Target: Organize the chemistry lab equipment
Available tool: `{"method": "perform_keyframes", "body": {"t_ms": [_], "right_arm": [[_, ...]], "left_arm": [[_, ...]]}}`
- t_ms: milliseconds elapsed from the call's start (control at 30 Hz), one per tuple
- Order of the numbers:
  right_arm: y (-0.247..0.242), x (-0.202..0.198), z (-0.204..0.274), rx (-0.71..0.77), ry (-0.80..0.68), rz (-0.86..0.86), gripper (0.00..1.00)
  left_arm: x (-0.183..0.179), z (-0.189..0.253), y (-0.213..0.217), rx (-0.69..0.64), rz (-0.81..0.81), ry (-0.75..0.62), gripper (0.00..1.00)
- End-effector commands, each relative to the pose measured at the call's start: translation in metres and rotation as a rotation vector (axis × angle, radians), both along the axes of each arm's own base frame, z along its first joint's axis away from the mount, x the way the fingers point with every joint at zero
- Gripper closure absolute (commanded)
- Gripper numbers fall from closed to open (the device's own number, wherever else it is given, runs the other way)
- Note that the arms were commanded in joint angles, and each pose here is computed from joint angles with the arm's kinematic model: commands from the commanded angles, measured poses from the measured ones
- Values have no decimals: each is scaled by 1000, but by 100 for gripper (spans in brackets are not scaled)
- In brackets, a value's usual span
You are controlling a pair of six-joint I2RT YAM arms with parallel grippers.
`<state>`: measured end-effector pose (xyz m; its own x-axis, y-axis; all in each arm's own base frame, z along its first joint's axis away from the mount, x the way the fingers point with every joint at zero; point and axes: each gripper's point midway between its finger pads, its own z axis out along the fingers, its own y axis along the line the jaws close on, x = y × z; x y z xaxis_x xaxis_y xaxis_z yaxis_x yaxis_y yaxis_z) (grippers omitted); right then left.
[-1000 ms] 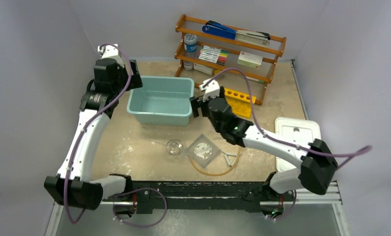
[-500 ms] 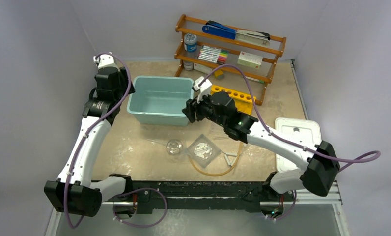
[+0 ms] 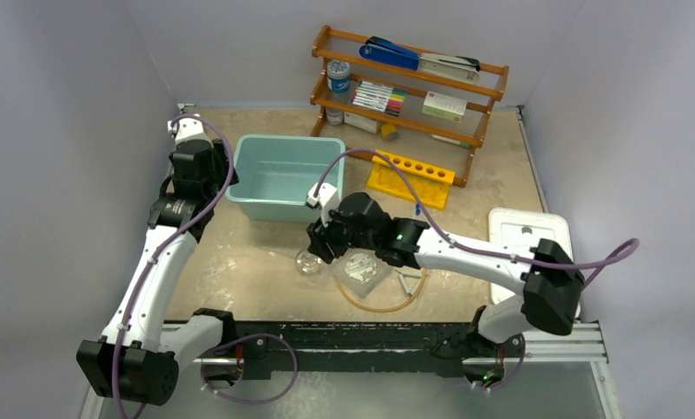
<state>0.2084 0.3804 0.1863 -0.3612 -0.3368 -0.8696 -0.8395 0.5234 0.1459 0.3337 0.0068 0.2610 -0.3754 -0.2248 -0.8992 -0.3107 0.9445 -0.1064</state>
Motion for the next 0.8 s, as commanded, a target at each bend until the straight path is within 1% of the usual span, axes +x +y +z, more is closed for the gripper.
{"method": "perform_keyframes", "body": {"t_ms": [0, 133, 300, 767], "right_arm": [[12, -11, -24, -27, 42, 34, 45], [18, -10, -47, -84, 43, 41, 40], [23, -6, -65, -125, 42, 48, 39], [35, -3, -69, -156, 6, 86, 42]], "left_arm": [[-2, 14, 11, 13, 49, -67, 42], [-2, 13, 13, 17, 61, -63, 41], [-3, 9, 14, 22, 66, -53, 41], [0, 2, 13, 24, 63, -31, 41]]}}
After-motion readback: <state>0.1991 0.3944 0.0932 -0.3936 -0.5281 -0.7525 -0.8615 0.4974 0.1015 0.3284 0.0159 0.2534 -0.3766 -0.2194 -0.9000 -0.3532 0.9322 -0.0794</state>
